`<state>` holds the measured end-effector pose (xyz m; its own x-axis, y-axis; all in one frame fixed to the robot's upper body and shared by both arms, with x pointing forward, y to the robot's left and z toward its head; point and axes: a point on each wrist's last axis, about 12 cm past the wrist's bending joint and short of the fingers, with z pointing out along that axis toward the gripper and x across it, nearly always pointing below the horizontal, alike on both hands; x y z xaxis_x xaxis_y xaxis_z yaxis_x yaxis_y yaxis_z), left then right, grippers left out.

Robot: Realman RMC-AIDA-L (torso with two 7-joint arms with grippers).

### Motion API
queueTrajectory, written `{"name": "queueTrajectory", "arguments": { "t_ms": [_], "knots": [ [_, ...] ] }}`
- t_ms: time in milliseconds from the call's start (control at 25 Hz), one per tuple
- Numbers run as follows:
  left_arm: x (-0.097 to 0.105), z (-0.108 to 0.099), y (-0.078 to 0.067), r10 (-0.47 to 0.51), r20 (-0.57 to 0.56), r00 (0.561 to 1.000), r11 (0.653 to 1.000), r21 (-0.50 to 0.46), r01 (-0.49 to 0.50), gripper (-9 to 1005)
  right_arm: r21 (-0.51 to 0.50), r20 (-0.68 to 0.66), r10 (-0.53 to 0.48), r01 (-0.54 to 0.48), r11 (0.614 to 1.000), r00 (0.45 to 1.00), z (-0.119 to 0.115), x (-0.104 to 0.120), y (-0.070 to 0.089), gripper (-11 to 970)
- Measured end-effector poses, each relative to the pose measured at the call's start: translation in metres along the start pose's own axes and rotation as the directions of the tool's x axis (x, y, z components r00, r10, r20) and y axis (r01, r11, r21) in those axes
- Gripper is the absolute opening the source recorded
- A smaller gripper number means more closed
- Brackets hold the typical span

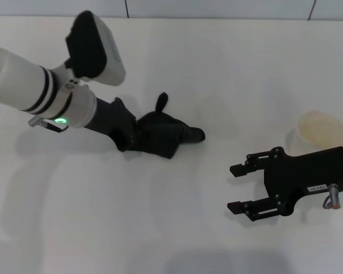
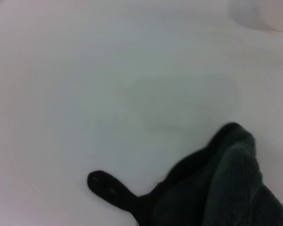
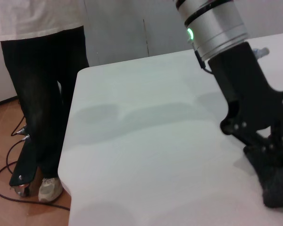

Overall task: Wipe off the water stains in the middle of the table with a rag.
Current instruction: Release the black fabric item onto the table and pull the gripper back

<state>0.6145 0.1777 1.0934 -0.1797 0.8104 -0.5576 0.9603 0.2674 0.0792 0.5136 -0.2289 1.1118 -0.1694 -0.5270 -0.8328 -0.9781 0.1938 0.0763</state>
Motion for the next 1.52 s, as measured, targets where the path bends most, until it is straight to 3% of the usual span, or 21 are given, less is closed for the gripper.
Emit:
{"name": "queueTrajectory", "arguments": {
  "t_ms": [240, 680, 1160, 1520],
  "knots": [
    [0.0, 0.0, -0.002, 0.006, 0.019, 1.0, 1.0, 0.006, -0.006, 103, -0.001, 0.0, -0.001, 0.001, 1.0, 1.0, 0.0, 0.0, 0.0, 712],
    [-0.033, 0.0, -0.031, 0.078, 0.148, 0.986, 0.984, 0.148, -0.1, 123, 0.002, 0.001, 0.003, -0.003, 1.0, 1.0, -0.002, 0.001, 0.001, 711],
    [-0.009, -0.014, -0.041, 0.037, 0.171, 0.985, 0.99, 0.127, -0.059, 146, 0.034, 0.013, 0.018, -0.018, 0.999, 1.0, -0.011, 0.004, -0.002, 711],
    [0.035, -0.056, -0.058, -0.019, 0.283, 0.959, 0.998, 0.057, 0.003, 493, 0.079, 0.058, 0.012, -0.017, 0.997, 0.998, -0.026, 0.014, -0.003, 710]
  ]
}}
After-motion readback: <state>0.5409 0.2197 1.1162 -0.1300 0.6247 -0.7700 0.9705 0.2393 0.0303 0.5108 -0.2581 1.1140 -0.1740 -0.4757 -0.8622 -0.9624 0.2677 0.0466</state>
